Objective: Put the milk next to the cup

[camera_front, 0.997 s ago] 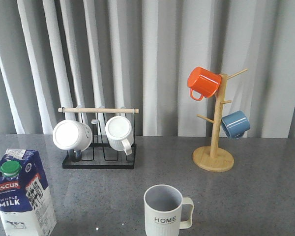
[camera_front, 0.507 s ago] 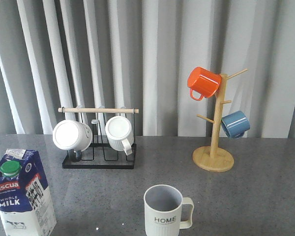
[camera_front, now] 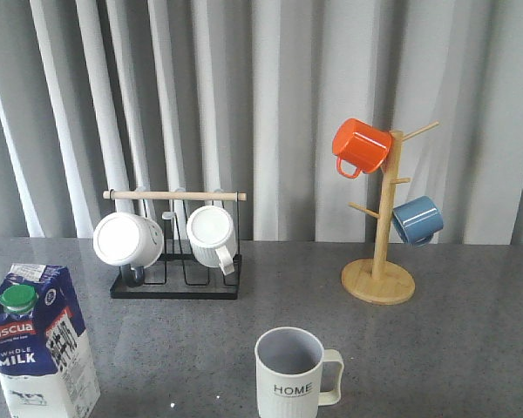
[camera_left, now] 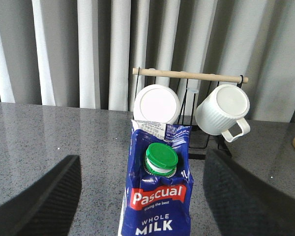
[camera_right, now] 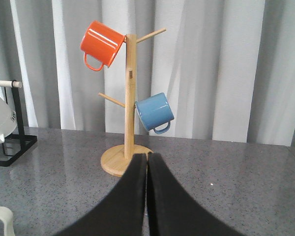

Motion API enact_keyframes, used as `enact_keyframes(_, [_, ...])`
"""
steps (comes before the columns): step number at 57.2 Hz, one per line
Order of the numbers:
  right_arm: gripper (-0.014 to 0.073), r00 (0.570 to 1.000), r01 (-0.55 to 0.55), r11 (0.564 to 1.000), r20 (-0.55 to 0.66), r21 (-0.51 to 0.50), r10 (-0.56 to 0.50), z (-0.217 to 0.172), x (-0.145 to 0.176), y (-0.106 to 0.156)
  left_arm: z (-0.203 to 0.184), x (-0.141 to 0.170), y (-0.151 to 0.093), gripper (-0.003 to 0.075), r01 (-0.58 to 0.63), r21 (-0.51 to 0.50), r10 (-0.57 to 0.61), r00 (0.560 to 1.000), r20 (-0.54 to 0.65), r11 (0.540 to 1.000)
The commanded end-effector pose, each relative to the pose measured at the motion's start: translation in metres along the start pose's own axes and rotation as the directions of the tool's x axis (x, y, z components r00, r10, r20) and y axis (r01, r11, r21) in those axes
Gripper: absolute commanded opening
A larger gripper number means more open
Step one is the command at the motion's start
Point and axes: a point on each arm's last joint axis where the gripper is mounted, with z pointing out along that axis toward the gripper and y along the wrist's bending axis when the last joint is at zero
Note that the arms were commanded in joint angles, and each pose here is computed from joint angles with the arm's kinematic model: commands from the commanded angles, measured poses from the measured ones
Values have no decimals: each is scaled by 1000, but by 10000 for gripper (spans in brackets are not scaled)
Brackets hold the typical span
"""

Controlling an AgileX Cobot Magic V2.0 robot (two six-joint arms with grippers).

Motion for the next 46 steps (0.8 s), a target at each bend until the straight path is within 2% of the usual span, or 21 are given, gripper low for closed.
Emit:
enact_keyframes(1, [-9,994,9,1000,112,-13,-7,-1,-17,1,-2,-18,-4,513,10,32,-14,994,105,999])
enact_keyframes(15, [-9,994,9,1000,112,-13,-7,-1,-17,1,-2,-19,-4,513,20,34,-24,994,109,999])
enact_keyframes(19, [-9,994,9,1000,112,-13,-7,-1,-17,1,-2,-20,-5,518,71,42,-75,990,116,997])
enact_keyframes(24, [-9,994,9,1000,112,-13,-7,-1,-17,1,-3,-23,-8,565,99,71,-109,983,148,993])
enact_keyframes(33, [-9,994,8,1000,107,-12,-7,-1,-17,1,13,-19,-9,736,92,87,-105,982,157,992])
enact_keyframes(46, [-9,995,8,1000,103,-11,-7,-1,-17,1,41,-6,-18,722,-27,145,5,989,149,989])
